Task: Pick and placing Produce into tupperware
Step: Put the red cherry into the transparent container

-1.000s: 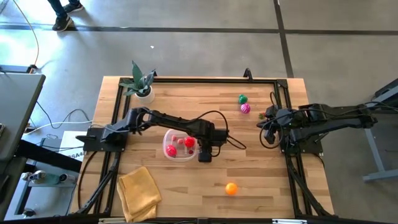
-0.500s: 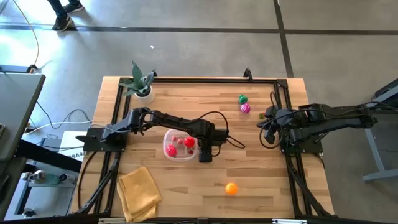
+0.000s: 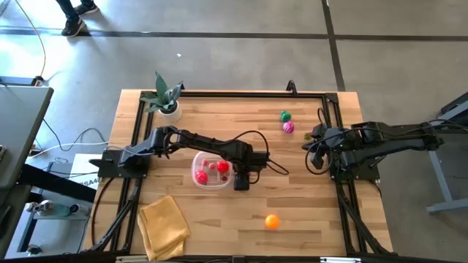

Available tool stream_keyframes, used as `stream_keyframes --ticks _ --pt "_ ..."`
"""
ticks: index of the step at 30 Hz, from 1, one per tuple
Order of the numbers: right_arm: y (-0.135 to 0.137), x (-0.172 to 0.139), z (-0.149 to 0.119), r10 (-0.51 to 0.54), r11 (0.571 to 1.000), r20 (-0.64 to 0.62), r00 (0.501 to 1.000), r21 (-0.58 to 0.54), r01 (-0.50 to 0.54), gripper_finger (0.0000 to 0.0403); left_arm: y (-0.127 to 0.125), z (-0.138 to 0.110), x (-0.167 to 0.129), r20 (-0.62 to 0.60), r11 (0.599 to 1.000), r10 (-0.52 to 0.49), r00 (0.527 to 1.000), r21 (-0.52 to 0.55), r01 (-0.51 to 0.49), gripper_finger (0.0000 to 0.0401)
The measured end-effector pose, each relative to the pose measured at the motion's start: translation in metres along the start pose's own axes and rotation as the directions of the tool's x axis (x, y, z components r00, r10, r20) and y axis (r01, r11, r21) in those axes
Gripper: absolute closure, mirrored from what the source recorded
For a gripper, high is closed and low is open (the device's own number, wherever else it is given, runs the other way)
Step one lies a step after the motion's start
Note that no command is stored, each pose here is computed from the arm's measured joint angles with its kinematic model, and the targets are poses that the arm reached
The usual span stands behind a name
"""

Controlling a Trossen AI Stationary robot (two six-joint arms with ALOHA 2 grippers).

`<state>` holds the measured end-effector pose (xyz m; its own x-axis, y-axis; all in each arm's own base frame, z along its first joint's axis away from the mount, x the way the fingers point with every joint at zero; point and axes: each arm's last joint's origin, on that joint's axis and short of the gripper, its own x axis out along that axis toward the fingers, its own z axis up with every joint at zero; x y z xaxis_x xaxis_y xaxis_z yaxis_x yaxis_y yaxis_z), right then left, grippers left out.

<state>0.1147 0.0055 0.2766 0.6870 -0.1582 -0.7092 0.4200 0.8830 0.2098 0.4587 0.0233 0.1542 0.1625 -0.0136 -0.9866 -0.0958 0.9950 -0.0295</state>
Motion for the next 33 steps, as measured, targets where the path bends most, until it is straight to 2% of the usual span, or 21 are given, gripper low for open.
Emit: stream_keyframes --ticks 13,22,33 --pt "0.0 0.0 0.0 0.0 1.0 0.0 1.0 0.0 0.0 0.0402 -0.001 0.005 0.0 0.055 1.0 -0.012 0.998 0.019 0.011 0.024" --pt "0.0 0.0 0.0 0.0 1.0 0.0 1.0 0.0 0.0 0.0402 -0.001 0.005 0.012 0.027 0.999 -0.034 0.999 0.018 0.034 0.024" --pt "0.0 0.0 0.0 0.0 1.0 0.0 1.0 0.0 0.0 0.0402 0.0 0.002 0.012 -0.005 1.0 -0.03 1.0 -0.003 0.03 0.024"
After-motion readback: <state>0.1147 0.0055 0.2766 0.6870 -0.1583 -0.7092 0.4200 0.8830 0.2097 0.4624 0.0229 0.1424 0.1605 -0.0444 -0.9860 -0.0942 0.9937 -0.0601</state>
